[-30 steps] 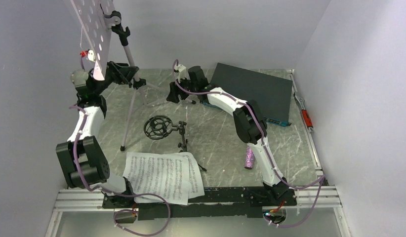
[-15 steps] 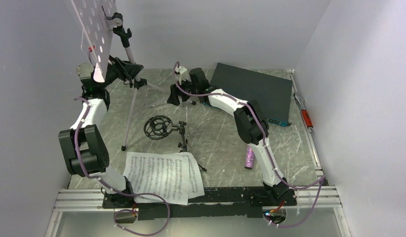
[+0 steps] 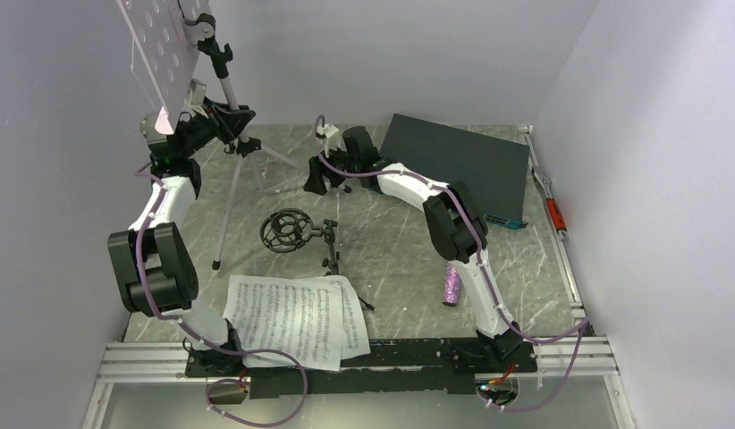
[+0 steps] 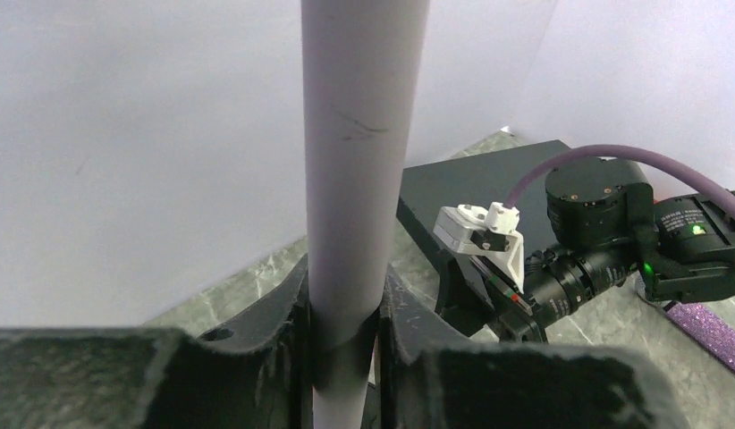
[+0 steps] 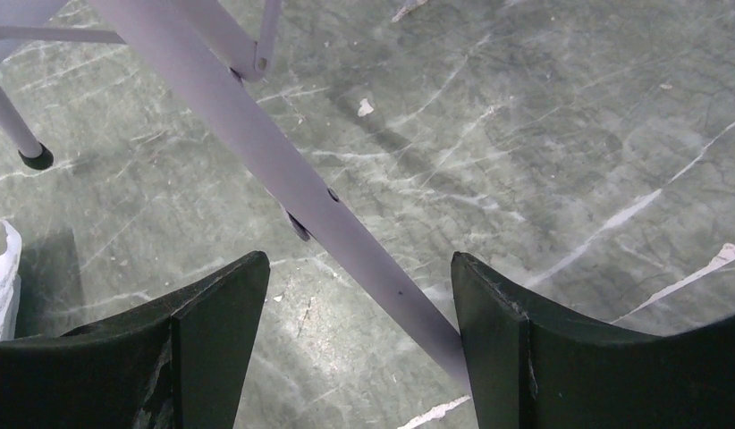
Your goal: Set up the instrument practice props
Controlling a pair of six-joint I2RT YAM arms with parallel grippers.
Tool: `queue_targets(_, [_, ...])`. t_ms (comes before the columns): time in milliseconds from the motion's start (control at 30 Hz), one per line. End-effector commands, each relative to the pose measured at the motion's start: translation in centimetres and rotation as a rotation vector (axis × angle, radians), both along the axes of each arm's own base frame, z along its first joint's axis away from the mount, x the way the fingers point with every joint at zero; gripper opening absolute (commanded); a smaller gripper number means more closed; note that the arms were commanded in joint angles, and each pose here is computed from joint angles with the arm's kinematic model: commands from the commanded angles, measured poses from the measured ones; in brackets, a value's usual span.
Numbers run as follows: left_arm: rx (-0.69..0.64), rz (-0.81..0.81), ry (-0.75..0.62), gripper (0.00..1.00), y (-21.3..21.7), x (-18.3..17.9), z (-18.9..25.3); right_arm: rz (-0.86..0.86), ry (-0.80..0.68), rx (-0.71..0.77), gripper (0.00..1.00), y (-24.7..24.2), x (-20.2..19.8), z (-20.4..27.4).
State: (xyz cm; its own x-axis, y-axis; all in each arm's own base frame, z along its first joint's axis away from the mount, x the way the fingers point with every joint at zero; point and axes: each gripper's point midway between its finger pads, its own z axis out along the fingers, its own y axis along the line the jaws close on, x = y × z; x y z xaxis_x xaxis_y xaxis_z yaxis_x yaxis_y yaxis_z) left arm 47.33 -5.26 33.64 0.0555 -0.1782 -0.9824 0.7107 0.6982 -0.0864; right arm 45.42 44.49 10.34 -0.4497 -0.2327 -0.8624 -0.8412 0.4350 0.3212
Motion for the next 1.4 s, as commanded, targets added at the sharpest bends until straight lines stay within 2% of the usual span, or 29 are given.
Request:
queue_targets(0, [-0.082,0.109,0.106,0.03,0.5,-0.4,1.1,0.013,-0.03,0.044,0.79,0.2,-0.7,3.7])
queue_targets(400, [0.017,0.454,0.055,0.03,0.2,-0.4,1.2,-0.018,-0.064,0.142,0.8,0.7,-1.6,7.9])
queue_targets(567, [0.001,0.605,0.024,0.03,1.5,-0.7,2.1,-0.053,-0.079,0.176,0.87,0.6,-1.7,9.8])
queue_targets(933, [-0.003,0.817,-0.055,0.03,3.4,-1.9,3.3,-0.11,-0.042,0.222,0.88,0.6,-2.9,11.8])
queue_targets(1067, [0.002,0.863,-0.05,0.03,4.2,-2.1,3.3,-0.141,-0.065,0.272,0.97,-0.3,-3.7,13.7])
queue_targets(1200, [-0.001,0.888,-0.046,0.03,4.4,-2.2,3.3,-0.116,-0.068,0.298,1.0,0.0,-4.4,15.0])
queue_targets(1367, [-0.005,0.931,-0.019,0.03,4.8,-2.0,2.9,0.035,0.016,0.354,0.97,2.2,-6.2,14.9])
